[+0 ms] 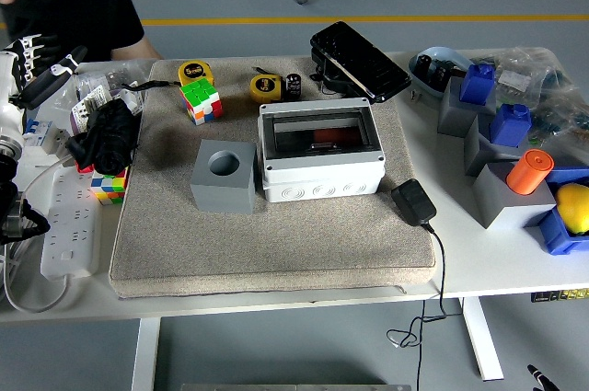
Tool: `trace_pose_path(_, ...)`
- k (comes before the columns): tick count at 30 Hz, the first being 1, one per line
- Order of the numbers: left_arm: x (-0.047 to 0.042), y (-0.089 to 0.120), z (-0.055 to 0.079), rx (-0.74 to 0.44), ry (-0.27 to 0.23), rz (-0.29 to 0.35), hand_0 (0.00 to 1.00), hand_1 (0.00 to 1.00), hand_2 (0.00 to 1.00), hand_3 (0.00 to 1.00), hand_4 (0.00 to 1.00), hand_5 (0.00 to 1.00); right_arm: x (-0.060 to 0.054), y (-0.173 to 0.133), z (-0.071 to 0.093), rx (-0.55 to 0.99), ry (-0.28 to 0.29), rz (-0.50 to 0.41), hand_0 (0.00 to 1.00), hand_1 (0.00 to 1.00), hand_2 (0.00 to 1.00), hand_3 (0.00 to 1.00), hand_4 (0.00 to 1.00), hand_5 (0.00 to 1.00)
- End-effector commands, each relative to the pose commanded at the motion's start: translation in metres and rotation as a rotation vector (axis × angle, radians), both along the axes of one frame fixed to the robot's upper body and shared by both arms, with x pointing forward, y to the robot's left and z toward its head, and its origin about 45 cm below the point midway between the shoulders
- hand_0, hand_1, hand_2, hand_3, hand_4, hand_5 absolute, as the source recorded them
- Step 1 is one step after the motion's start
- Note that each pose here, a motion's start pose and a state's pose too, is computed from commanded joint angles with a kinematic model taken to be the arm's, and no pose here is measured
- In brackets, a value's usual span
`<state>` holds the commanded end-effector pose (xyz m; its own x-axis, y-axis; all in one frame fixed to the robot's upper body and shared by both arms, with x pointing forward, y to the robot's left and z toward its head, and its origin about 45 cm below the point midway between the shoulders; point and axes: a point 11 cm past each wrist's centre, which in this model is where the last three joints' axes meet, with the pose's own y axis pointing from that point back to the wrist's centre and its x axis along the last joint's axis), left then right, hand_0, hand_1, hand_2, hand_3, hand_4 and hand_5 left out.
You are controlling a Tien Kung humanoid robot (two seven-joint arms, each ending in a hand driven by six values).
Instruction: Fetch the battery,place it into the box,close the lid of the box
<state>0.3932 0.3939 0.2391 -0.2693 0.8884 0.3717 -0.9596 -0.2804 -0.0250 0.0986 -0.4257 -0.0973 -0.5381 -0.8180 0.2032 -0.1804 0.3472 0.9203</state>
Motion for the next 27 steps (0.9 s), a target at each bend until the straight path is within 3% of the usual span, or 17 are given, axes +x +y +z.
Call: trace_pose_path(27,0.0020,0.0017,0.0042,0.009,0.003,-0.006,0.774,0.763,0.731,0.735,0.998,0.518,0.0057,-0.0009,0.0017,0.000,-0.009,0.000,0.703,0.684,0.683,0.586,0.971,0.496)
